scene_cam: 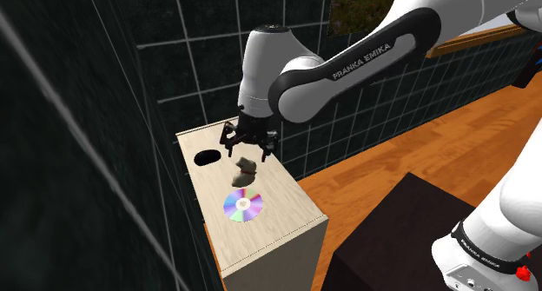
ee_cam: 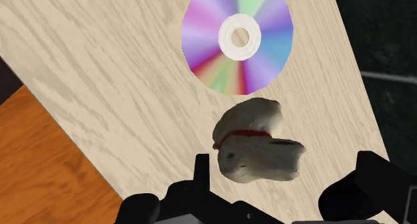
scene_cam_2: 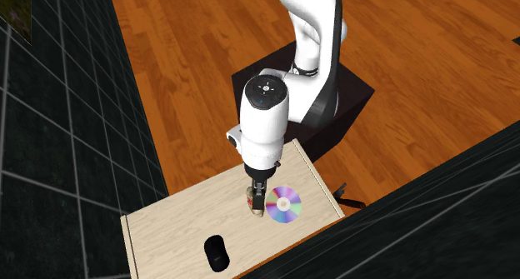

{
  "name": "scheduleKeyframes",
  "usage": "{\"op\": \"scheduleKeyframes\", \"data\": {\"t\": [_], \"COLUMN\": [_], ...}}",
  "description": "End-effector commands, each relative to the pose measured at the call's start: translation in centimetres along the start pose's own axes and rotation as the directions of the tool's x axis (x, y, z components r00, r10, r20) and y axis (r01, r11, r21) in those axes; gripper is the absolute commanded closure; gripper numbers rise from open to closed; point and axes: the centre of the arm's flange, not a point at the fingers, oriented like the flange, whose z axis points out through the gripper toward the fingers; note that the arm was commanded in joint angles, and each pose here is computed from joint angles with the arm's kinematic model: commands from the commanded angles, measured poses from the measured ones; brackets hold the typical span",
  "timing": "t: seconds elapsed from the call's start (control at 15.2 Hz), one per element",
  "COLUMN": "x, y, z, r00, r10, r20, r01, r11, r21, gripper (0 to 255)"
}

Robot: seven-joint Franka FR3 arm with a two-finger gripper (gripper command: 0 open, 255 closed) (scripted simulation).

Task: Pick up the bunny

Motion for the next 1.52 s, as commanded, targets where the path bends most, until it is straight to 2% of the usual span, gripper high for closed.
{"op": "scheduleKeyframes", "data": {"t": [0.0, 0.53, 0.59, 1.19, 1.45], "x": [0.4, 0.3, 0.3, 0.3, 0.3], "y": [-0.5, 0.2, 0.3, 0.2, -0.2], "z": [1.1, 4.5, 4.5, 4.5, 2.4], "r00": [1.000, 1.000, 1.000, 1.000, 1.000], "r10": [0.020, 0.020, 0.020, 0.020, 0.020], "r20": [-0.005, -0.005, -0.005, -0.005, -0.005], "r01": [-0.020, -0.020, -0.020, -0.020, -0.020], "r11": [1.000, 1.000, 1.000, 1.000, 1.000], "r21": [0.003, 0.003, 0.003, 0.003, 0.003], "gripper": [0, 0, 255, 255, 255]}}
